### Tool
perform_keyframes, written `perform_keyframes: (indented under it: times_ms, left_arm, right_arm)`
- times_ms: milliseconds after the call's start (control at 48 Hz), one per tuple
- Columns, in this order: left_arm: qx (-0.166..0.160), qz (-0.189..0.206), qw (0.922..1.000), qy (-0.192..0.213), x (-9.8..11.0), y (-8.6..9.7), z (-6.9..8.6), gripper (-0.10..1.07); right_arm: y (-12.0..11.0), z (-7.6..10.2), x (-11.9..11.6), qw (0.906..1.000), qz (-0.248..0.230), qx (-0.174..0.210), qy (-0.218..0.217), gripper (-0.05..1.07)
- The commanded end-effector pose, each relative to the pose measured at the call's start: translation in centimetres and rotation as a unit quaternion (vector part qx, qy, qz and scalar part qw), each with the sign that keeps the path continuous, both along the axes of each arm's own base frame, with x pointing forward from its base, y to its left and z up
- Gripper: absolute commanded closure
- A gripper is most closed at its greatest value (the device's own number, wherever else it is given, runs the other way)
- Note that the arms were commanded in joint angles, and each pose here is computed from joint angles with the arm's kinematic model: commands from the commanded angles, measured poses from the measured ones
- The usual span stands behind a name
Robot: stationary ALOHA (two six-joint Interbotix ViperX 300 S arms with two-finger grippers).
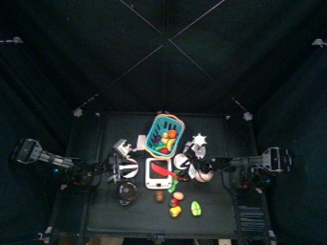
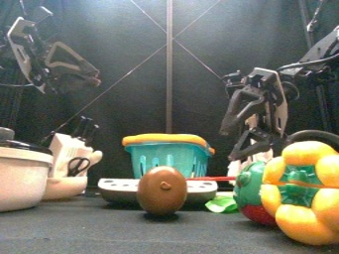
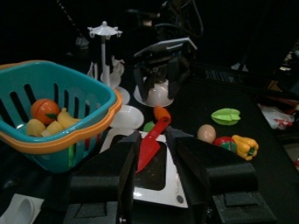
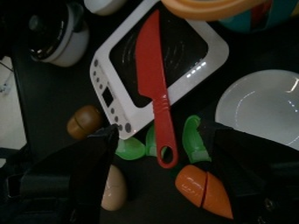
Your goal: Grab knife handle
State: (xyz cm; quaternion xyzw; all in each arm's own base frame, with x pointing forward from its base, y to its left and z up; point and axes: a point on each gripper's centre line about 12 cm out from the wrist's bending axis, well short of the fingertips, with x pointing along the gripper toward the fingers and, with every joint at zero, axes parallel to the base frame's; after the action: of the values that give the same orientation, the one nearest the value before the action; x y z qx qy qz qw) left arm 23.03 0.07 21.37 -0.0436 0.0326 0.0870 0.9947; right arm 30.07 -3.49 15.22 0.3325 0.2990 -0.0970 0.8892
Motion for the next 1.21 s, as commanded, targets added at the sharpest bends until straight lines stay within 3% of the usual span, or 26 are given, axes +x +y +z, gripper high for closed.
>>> perform_keyframes:
  times_ms: [0, 229, 542, 1188]
  left_arm:
    - [0.006, -0.003, 0.9999, -0.008, -0.1, 0.0, 0.3, 0.26]
    - [0.007, -0.005, 0.9998, -0.02, -0.7, 0.0, 0.7, 0.26]
    - [0.002, -0.005, 0.9997, -0.026, -1.3, 0.1, 0.7, 0.26]
    - [0.0, -0.004, 0.9998, -0.019, -1.4, 0.2, 0.4, 0.26]
  right_arm:
    - [-0.1, 0.7, 0.8, 0.9999, 0.003, 0.002, -0.015, 0.01]
    - [0.1, -0.1, 1.9, 0.9998, 0.013, 0.011, -0.008, 0.01]
    - [0.3, -2.8, 2.8, 0.9992, 0.019, 0.02, 0.029, 0.01]
    - [1.9, -2.9, 3.3, 0.9984, 0.042, 0.024, 0.029, 0.02]
